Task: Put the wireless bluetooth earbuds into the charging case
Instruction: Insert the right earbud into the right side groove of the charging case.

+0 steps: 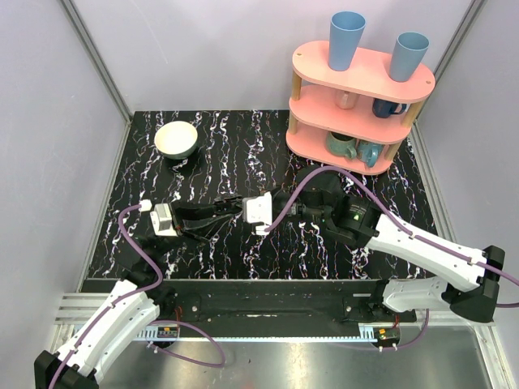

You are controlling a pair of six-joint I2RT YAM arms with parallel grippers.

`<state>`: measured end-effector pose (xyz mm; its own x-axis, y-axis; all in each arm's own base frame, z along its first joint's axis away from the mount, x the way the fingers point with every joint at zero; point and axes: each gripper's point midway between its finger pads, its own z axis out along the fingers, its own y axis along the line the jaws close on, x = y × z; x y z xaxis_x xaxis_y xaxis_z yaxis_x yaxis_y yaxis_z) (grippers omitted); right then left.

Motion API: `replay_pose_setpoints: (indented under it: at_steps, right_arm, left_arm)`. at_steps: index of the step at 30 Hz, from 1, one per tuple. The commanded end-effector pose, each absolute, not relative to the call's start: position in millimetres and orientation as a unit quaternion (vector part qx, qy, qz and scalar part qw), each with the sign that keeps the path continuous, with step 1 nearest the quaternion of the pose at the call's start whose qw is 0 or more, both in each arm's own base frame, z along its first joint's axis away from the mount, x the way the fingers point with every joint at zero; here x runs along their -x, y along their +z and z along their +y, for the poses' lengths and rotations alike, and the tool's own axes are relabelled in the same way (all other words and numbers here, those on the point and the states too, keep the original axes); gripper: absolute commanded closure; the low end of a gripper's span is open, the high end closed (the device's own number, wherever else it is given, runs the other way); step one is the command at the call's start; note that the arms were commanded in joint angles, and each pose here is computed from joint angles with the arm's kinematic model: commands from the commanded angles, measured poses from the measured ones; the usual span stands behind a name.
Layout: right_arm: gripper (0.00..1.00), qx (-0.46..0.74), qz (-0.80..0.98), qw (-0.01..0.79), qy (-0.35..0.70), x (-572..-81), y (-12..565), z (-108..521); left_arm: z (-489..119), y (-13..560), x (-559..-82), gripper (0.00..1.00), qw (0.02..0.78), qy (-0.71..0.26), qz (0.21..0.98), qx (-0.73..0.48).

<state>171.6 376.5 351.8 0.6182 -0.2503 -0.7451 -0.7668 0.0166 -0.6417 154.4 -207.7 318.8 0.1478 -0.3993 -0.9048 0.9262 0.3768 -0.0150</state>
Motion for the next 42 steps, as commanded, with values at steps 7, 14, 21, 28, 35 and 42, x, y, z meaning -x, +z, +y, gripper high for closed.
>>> replay_pose_setpoints:
  at_steps: [7, 14, 21, 28, 35, 42]
  right_arm:
    - [1.00, 0.645, 0.367, 0.640, 0.198, -173.1, 377.0, 367.4]
    - [1.00, 0.654, 0.375, 0.627, 0.194, -174.5, 367.3, 368.0]
    - [1.00, 0.686, 0.379, 0.584, 0.213, -163.7, 350.9, 369.8]
    - [1.00, 0.716, 0.367, 0.547, 0.231, -151.1, 336.5, 371.2]
    - [1.00, 0.724, 0.373, 0.534, 0.227, -155.7, 325.6, 377.2]
    - [0.76, 0.720, 0.370, 0.549, 0.211, -159.3, 331.6, 372.9]
  left_arm:
    - [-206.6, 341.9, -138.5, 1.00, 0.717, -0.477, 0.399, -0.316]
    - [-206.7, 343.0, -137.1, 1.00, 0.717, -0.477, 0.396, -0.318]
    - [-206.1, 345.0, -136.7, 1.00, 0.720, -0.476, 0.393, -0.318]
    - [-205.7, 347.0, -135.5, 1.00, 0.722, -0.475, 0.389, -0.319]
    - [-205.5, 351.6, -132.6, 1.00, 0.723, -0.478, 0.382, -0.321]
    - [-205.3, 347.2, -135.0, 1.00, 0.721, -0.476, 0.389, -0.318]
